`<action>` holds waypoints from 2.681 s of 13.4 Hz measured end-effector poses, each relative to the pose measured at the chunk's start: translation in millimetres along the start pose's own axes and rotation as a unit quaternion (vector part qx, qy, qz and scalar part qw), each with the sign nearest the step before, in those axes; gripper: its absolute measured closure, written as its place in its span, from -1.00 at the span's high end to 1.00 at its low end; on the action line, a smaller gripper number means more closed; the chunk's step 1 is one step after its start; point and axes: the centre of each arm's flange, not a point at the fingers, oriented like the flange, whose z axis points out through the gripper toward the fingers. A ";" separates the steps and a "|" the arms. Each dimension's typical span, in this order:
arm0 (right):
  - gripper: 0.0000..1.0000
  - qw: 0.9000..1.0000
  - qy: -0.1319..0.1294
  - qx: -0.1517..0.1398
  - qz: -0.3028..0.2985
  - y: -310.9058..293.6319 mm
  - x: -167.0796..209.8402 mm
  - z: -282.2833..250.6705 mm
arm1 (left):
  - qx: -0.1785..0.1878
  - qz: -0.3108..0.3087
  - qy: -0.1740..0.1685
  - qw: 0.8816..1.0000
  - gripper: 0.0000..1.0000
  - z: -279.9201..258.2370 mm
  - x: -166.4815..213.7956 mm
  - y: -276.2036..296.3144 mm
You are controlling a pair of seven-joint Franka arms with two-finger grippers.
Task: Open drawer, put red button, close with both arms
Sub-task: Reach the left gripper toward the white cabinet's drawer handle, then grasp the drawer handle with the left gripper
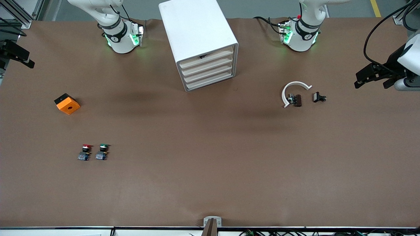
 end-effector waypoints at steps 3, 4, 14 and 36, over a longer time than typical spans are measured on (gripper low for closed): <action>1.00 1.000 0.000 0.000 0.000 0.0 0.0 0.0 | 0.000 0.000 0.000 1.000 1.00 0.0 0.0 0.0; 1.00 1.000 0.000 0.000 0.000 0.0 -0.1 0.1 | 0.000 0.000 0.000 1.000 1.00 0.0 0.0 -0.2; 1.00 1.000 -0.001 0.000 -0.001 -1.0 0.0 0.3 | 0.000 -0.009 -0.090 0.996 1.00 82.3 26.0 -0.3; 1.00 1.000 -0.003 -0.001 0.000 0.2 1.7 2.1 | 0.079 -0.599 -0.429 0.671 1.00 377.9 34.3 283.7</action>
